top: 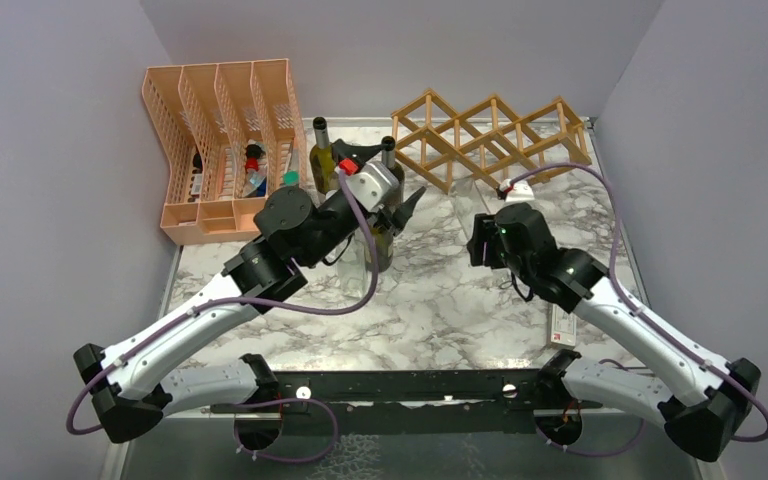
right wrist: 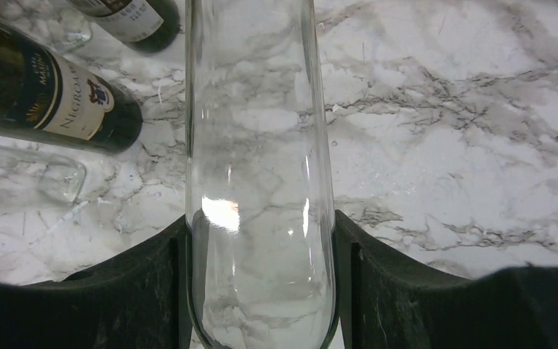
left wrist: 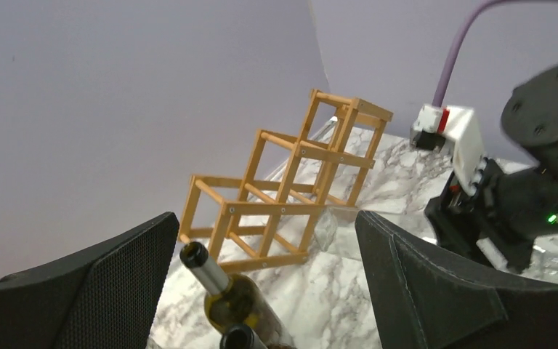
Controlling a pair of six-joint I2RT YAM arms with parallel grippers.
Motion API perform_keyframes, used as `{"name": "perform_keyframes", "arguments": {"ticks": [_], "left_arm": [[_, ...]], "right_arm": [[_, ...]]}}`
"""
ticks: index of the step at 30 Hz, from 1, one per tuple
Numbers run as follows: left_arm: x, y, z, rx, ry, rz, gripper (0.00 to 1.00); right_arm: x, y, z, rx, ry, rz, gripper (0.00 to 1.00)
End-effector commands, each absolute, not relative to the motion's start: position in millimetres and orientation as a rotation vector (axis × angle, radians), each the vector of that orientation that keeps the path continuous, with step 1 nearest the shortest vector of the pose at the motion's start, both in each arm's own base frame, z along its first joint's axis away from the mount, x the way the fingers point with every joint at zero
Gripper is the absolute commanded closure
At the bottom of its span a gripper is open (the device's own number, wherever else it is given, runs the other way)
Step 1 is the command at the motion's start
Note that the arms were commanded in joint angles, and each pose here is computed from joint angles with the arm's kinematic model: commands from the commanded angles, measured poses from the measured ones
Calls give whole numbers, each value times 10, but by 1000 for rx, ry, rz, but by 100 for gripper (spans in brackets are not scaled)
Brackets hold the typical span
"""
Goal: Put the wine bottle on the wine rack
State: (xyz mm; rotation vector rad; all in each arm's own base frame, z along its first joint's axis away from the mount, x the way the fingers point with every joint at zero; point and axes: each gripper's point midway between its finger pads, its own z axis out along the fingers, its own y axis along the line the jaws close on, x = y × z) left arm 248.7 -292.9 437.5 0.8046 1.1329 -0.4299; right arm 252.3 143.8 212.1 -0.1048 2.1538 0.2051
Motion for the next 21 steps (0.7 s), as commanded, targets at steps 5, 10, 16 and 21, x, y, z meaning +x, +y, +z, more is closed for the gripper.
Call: {"name": "perform_keyframes", "arguments": {"ticks": [5,10,16,21], "left_arm": [[2564,-2369,3917,477,1450,-405,1],[2490,-2175,3852,425,1437,-396,1],[2446,-2084,3856,432,1420,-376,1],[2433,-2070,3837,444,1415,-368,1]], "right_arm": [[3007,1830,1974,11,2045,305,99],[3241,1898,1795,60,2057,276,99],[3513,1858,1602,122,2089,230,99],[3659,1796,1541,113,2084,203,99]]}}
